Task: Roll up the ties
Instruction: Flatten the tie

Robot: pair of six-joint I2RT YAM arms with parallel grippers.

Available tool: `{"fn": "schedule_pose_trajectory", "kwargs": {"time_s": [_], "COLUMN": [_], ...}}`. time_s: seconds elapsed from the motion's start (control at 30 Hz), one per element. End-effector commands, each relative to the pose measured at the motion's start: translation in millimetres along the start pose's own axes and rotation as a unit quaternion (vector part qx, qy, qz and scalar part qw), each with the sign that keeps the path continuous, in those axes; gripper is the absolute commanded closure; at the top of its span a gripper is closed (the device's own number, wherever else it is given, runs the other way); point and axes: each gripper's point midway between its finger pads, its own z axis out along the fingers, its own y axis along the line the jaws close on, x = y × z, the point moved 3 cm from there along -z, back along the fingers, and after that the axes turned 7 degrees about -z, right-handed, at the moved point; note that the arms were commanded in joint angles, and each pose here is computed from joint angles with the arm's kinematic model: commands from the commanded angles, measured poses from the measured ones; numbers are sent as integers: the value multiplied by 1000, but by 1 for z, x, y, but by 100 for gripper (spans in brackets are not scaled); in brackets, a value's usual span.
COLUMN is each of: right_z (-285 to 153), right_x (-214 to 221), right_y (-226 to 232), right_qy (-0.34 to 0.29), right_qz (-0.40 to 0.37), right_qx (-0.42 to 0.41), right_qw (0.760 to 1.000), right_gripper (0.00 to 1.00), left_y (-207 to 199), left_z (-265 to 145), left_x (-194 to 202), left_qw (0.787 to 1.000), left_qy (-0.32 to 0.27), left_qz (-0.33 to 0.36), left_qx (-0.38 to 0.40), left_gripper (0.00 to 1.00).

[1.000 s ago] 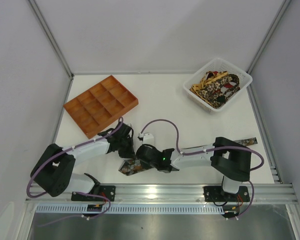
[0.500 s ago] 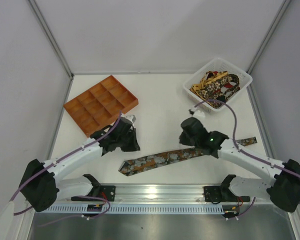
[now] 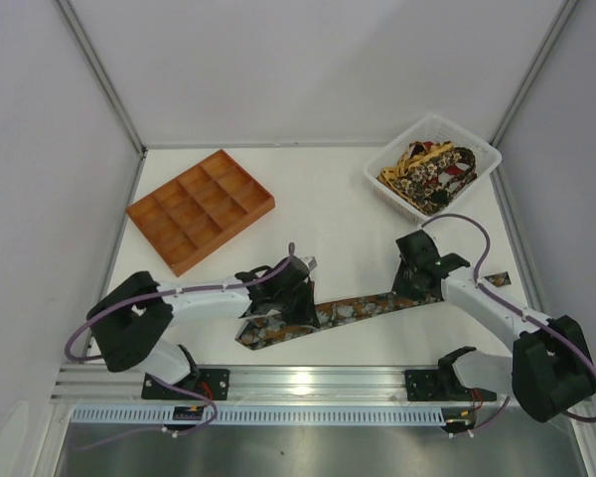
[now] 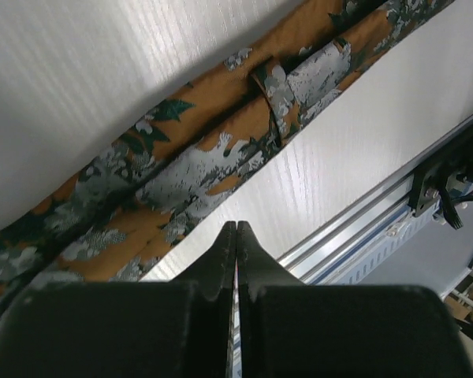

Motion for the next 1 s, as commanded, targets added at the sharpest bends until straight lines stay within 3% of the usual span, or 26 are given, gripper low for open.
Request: {"fn": "schedule_pose_trajectory", "kwargs": {"time_s": [0.0,0.17,0.33,0.47,0.7,0.97], "right_z": [3,25,42,42,47,38], "right_x": [-7,-3,7,17,38,36], "right_y": [4,4,13,32,68,92], "right_qy": [-9,13,45,53,87,93], "right_qz": [-6,-3,-12,-25,-45,-65], "right_qx": [-9,4,-6,-19,-48,-73], "right_qw": [1000,1000,999,998,994,991], "right_gripper": [100,100,100,100,100,100], "left_y": [-30,0,32,61,117,129], "left_z": [10,27,30,21,-12,-66], "left_x": [-13,-6,-1,-6,2,-25], "left_qw": [999,999,995,991,969,950], "left_qy": [-5,20,35,19,22,-46], "left_qz": [-10,-27,-72,-102,-150,-144], "left_qx": [48,-28,-55,-87,-192,-273], "left_gripper": [100,99,100,100,100,100]}}
